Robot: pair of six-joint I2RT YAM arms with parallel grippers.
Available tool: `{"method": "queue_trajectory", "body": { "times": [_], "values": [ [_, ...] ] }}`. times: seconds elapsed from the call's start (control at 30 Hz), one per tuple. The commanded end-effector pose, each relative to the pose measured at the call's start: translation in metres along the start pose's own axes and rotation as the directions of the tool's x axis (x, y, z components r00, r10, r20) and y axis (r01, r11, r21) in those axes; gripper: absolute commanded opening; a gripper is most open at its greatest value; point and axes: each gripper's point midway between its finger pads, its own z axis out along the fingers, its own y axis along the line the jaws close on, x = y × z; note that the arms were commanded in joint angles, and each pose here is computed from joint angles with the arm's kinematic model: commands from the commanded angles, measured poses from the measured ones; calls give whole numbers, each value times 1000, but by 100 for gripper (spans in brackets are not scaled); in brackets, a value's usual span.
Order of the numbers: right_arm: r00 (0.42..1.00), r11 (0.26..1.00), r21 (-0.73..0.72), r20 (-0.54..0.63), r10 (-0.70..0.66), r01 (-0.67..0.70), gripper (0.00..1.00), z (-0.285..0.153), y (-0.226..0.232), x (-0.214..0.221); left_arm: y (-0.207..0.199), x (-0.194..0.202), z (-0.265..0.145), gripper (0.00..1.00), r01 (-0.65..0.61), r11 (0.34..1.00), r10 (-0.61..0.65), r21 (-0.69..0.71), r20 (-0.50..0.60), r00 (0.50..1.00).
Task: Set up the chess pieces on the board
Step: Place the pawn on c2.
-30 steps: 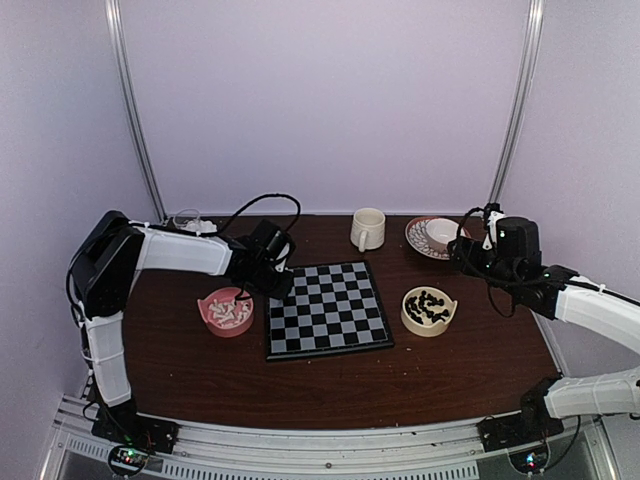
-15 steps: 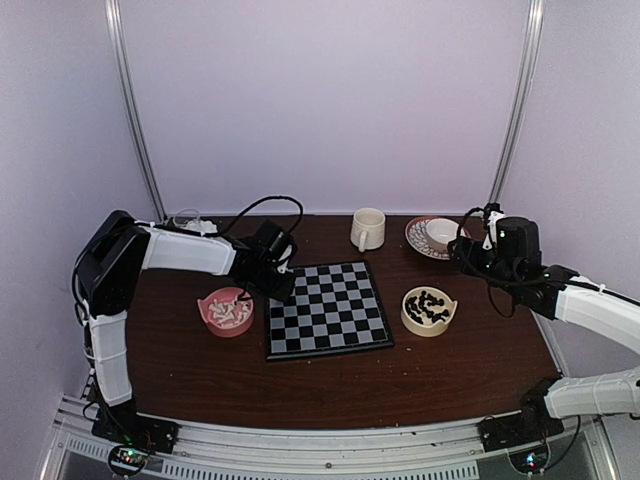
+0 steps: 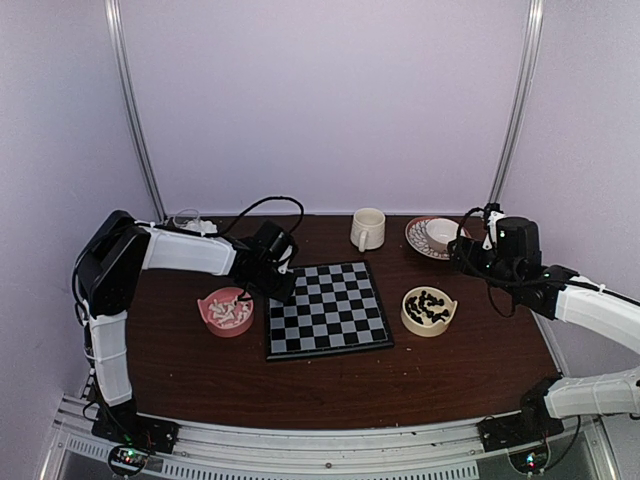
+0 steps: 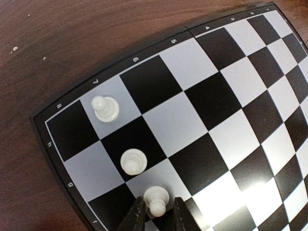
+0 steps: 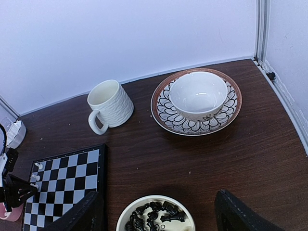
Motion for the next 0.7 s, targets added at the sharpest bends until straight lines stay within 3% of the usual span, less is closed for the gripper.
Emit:
{"method": "queue_trajectory", "body": {
  "times": [0.0, 0.33, 0.67],
  "values": [
    [1000, 1000, 5, 19, 2, -2, 83, -4, -1, -3, -11, -7, -2, 22, -21, 999, 20, 32, 22, 1000],
    [1000, 1000, 5, 20, 2, -2, 83, -4, -1, -3, -9, -9, -5, 21, -27, 999, 27, 17, 25, 999],
    [1000, 1000, 4, 19, 1, -1, 83, -4, -1, -3, 0, -23, -45, 31, -39, 998, 44, -44, 119, 992]
  ]
}}
